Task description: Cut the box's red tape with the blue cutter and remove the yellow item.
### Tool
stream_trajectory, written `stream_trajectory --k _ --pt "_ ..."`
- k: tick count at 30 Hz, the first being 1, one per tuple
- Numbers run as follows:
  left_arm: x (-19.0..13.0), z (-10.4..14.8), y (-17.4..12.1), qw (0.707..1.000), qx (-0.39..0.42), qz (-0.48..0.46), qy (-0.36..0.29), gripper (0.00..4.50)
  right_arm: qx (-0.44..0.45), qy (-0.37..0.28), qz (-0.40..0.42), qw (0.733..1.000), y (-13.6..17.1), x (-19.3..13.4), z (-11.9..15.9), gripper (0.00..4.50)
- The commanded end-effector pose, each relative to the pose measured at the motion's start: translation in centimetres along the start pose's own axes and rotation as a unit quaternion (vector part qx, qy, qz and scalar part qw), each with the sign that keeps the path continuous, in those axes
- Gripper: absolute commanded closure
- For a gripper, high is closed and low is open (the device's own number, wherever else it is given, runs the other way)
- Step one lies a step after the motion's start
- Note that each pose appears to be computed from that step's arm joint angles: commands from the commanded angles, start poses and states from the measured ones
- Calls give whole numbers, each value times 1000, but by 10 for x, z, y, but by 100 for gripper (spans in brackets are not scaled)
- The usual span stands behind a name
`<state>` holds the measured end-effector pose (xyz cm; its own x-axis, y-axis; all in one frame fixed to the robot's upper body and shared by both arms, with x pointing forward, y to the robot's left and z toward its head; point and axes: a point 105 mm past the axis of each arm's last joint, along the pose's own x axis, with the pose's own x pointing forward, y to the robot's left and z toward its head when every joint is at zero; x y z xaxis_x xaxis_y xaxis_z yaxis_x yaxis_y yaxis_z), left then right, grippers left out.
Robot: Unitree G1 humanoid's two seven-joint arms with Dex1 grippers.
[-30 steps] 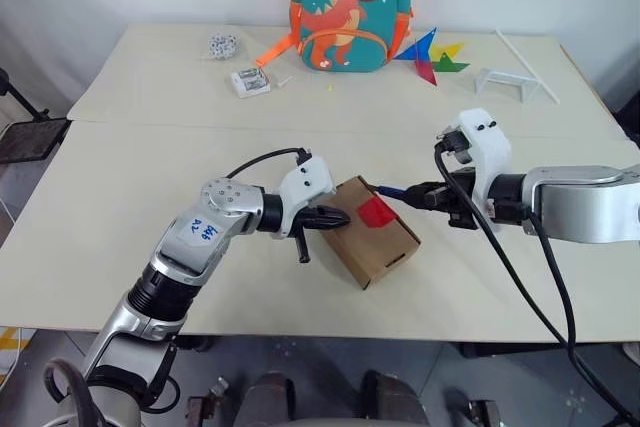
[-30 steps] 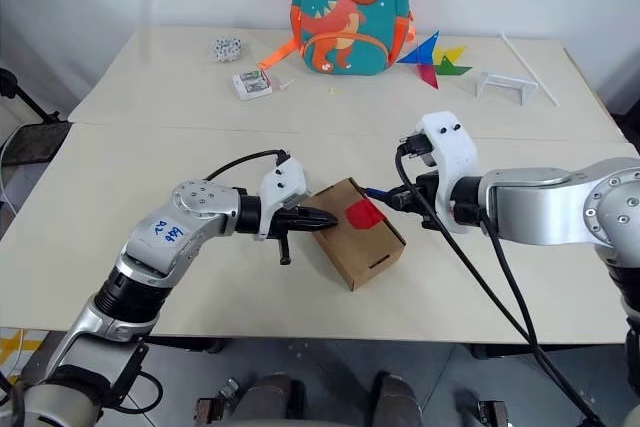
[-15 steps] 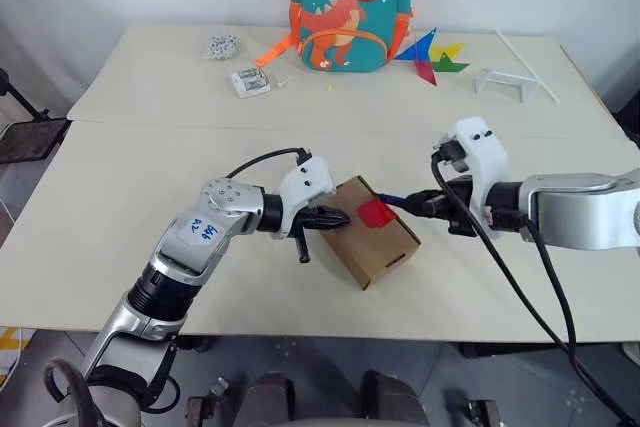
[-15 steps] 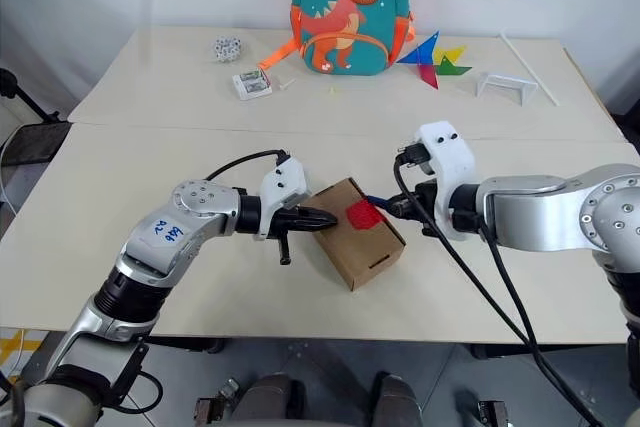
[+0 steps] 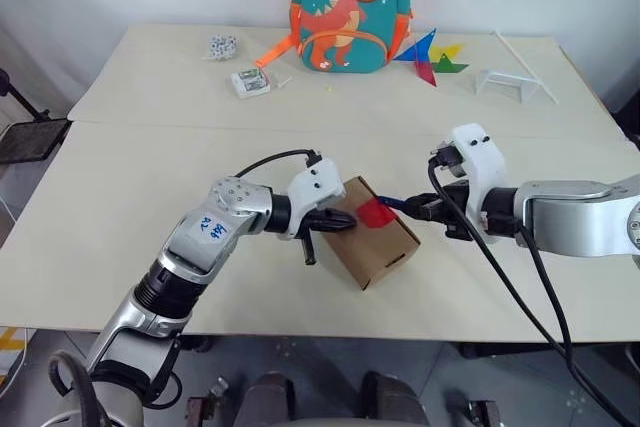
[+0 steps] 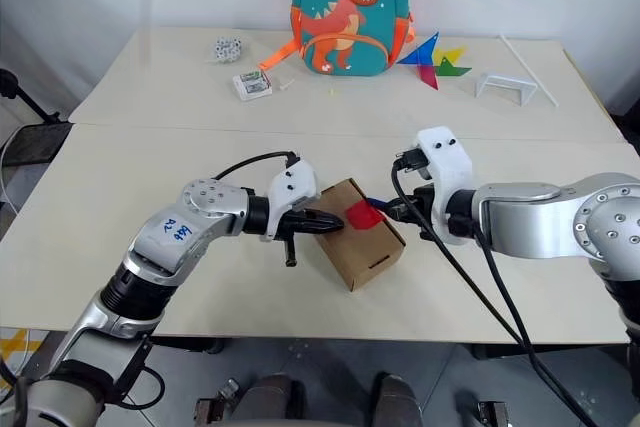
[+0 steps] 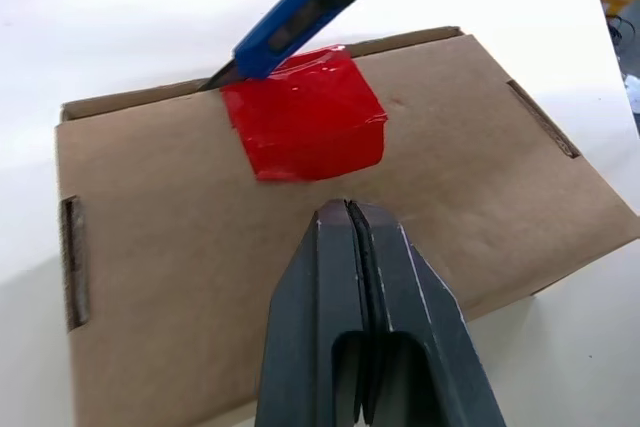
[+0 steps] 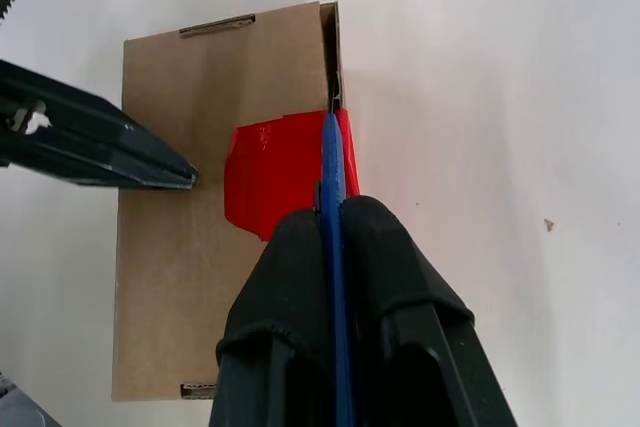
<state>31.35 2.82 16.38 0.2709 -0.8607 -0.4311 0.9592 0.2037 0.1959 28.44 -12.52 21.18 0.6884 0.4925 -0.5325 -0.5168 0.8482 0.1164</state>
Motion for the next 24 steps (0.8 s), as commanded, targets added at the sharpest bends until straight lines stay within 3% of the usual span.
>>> stream_trajectory --k 1,24 --pt "12 -24 -3 999 -20 1 44 450 -11 12 5 1000 5 -2 -9 441" --pt "25 -34 -14 997 -39 -23 64 450 -37 59 3 998 -7 -31 -30 441"
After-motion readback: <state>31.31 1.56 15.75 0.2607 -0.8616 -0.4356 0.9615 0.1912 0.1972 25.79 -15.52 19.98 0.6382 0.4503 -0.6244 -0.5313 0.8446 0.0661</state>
